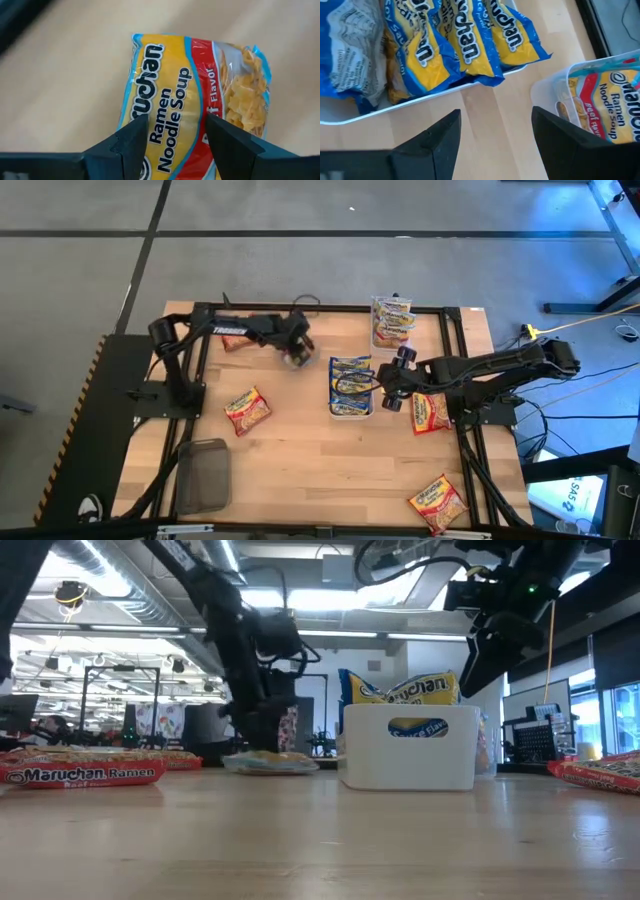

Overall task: Sort Maruchan noodles
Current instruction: Put the light blue noodle pack in the transparent bin

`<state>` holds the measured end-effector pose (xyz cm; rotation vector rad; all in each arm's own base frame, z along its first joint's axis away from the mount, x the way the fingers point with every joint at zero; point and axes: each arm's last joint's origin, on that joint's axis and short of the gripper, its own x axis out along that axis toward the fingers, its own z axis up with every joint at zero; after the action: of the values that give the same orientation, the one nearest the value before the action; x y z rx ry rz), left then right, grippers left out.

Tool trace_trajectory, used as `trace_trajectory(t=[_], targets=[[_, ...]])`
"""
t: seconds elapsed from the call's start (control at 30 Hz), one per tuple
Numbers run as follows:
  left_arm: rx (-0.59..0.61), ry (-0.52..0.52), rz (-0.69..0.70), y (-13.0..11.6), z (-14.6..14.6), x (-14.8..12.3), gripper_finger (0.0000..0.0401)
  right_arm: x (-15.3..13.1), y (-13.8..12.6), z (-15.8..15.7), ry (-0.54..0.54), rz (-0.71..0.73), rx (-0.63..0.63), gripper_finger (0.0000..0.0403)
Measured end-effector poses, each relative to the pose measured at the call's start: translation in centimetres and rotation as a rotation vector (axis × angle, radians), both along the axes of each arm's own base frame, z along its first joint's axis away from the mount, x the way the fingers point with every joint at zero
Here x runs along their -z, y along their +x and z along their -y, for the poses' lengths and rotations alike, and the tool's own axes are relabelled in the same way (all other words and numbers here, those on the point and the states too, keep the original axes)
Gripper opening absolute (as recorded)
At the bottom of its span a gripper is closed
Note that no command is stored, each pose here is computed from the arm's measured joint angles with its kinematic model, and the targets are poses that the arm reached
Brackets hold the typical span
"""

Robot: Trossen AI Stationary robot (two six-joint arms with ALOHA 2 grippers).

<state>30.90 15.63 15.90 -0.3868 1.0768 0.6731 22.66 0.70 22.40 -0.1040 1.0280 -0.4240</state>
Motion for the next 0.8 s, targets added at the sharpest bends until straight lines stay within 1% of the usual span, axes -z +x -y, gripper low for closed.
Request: trace_trajectory(t=[0.1,0.2,0.37,0.47,0.67,0.8], targets=[[0.062,-0.032,-0.064,0.0,2.9,-0.7,0.0194,0.0,0.0,0.0,0.006,-0.001,-0.003,0.0218],[0.112,-0.049,-0.108,0.4,5.9,-0.9,0.0194,0.0,0.0,0.0,0.007,-0.002,-0.004,0.0218],[0.217,-0.061,-0.12,1.3,11.0,-0.8,0.0194,0.1,0.0,-0.1,0.038,0.006,0.011,0.0218],[0.271,-0.067,-0.112,1.6,14.1,-0.8,0.0194,0.1,0.0,-0.6,0.1,0.008,-0.01,0.0218],[0.341,-0.088,-0.09,1.5,19.5,-0.8,0.0194,0.1,-0.4,-3.5,0.161,0.034,-0.051,0.0218],[0.359,-0.088,-0.031,1.4,22.9,-0.8,0.0194,0.1,-0.9,-6.0,0.221,0.067,-0.065,0.0218]])
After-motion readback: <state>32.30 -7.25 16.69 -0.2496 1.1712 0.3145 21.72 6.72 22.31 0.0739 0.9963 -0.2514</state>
